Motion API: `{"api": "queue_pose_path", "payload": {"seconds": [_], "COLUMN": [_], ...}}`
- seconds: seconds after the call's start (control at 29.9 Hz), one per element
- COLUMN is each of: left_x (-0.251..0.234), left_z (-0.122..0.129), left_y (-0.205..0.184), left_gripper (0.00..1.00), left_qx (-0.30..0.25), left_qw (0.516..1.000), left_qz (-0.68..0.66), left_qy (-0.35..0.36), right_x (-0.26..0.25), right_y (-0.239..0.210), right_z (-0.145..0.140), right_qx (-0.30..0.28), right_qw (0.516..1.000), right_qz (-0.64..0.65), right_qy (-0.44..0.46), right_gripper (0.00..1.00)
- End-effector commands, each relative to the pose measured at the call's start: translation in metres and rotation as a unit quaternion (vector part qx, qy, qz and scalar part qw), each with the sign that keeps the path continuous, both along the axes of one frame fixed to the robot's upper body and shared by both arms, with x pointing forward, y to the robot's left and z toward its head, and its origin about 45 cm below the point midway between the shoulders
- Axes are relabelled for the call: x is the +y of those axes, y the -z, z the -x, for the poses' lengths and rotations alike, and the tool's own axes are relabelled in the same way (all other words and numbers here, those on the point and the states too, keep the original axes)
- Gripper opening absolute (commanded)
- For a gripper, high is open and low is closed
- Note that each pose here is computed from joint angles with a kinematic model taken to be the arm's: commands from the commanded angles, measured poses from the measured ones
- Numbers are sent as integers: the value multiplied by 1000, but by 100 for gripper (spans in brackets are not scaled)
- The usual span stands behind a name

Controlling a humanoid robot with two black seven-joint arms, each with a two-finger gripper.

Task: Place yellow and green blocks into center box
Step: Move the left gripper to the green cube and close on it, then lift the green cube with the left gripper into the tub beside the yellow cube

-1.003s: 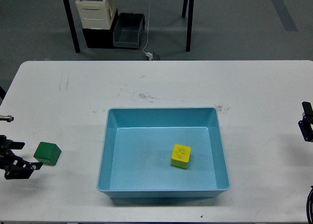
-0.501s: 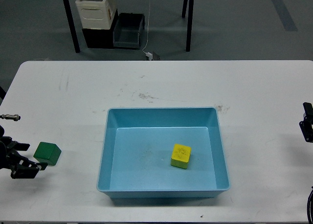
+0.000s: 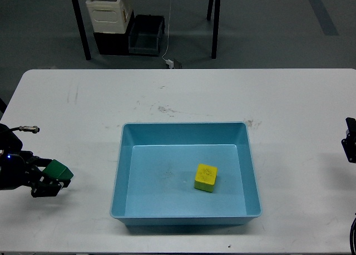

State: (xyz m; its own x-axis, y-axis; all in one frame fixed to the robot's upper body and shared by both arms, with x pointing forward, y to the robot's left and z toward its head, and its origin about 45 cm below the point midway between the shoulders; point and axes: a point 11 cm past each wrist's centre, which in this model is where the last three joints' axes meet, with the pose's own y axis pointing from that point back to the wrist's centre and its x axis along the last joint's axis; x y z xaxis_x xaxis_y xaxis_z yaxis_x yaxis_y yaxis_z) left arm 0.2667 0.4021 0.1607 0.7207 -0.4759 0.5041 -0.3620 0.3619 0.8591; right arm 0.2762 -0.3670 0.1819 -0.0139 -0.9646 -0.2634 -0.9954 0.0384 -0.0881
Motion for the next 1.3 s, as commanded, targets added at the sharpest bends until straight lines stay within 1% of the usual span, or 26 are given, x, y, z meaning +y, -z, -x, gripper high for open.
{"api": "queue_pose_path", "payload": {"seconds": [0.0,0.1,0.17,0.23,0.3,0.37,0.4,0.47,0.57,0.67,0.77,0.84,0.97,1.07,1.17,1.27], "left_x": [-2,1,1,2,1,-1,-1,-1,-15,-33,-57,-80,-128,-170,-207,-228], "left_z": [1,-1,-1,-2,-4,-10,-13,-26,-59,-83,-97,-96,-82,-74,-69,-65], "left_y": [3,4,4,4,2,-2,-4,-16,-56,-95,-128,-143,-156,-153,-144,-128], "left_gripper": [73,64,53,40,32,26,24,23,21,21,21,21,20,20,20,21], "left_qx": [8,9,7,7,2,-19,-32,-75,-142,-187,-220,-233,-226,-194,-156,-132], "left_qw": [1000,999,999,999,1000,999,999,997,989,979,969,962,951,947,945,939], "left_qz": [-13,-24,-25,-26,-24,-16,-9,5,36,70,93,109,143,157,145,91], "left_qy": [16,20,21,20,20,27,26,29,35,39,66,96,157,202,250,305], "right_x": [0,0,0,0,-1,-1,-1,-1,-1,-1,-2,-2,-3,-3,-3,-3], "right_y": [0,1,1,1,1,1,1,1,2,2,5,6,8,8,9,9], "right_z": [0,0,0,0,0,0,0,0,1,2,4,6,8,8,8,8], "right_qx": [1,1,1,1,1,1,1,1,3,4,8,11,14,14,15,15], "right_qw": [1000,1000,1000,1000,1000,1000,1000,1000,1000,1000,1000,1000,1000,1000,1000,1000], "right_qz": [-1,0,0,0,1,1,1,1,0,1,1,1,1,1,1,1], "right_qy": [0,0,1,1,1,2,2,2,3,3,4,5,6,7,6,6], "right_gripper": [100,100,100,100,100,100,100,100,100,100,100,100,100,100,100,100]}}
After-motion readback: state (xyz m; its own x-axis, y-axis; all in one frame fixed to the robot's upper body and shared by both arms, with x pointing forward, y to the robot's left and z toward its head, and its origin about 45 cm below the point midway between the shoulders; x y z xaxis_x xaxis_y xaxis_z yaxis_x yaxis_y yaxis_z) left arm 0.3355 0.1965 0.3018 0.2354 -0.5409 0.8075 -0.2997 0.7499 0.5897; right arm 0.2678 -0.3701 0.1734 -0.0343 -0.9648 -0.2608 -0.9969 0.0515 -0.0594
